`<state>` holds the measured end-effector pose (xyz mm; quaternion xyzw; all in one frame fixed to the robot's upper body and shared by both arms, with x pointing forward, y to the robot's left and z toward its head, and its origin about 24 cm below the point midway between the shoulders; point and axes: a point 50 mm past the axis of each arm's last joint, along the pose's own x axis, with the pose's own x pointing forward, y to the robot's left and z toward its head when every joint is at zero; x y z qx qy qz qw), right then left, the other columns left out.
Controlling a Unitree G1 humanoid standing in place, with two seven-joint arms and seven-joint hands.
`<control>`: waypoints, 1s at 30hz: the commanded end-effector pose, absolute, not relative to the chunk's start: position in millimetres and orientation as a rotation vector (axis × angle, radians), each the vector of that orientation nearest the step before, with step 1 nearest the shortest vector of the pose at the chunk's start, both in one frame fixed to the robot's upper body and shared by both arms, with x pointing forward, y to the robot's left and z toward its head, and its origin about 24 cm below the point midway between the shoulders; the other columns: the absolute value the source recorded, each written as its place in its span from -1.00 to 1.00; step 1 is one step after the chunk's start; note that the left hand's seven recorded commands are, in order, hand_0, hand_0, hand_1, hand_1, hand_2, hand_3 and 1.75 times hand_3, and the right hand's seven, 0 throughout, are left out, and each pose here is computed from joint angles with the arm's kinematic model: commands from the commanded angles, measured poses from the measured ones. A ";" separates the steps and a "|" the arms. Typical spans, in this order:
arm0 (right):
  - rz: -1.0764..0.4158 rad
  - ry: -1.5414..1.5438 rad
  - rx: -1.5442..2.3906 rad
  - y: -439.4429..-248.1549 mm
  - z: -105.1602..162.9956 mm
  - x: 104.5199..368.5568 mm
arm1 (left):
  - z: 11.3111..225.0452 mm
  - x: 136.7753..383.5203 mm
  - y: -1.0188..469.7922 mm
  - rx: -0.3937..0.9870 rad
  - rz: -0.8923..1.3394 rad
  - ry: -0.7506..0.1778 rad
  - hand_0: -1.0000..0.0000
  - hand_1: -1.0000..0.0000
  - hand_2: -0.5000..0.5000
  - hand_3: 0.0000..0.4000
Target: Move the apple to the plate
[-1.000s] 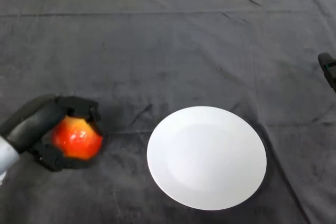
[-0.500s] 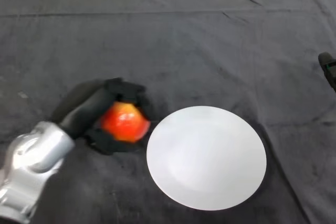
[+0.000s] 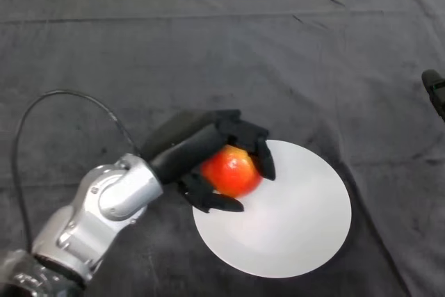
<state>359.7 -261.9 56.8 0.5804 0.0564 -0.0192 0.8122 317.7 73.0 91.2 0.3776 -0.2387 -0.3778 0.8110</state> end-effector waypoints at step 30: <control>-0.030 0.067 1.239 -270.8 67.6 361.3 | 87.6 327.7 34.2 0.784 -0.999 -0.533 0.77 1.00 -0.11 -0.77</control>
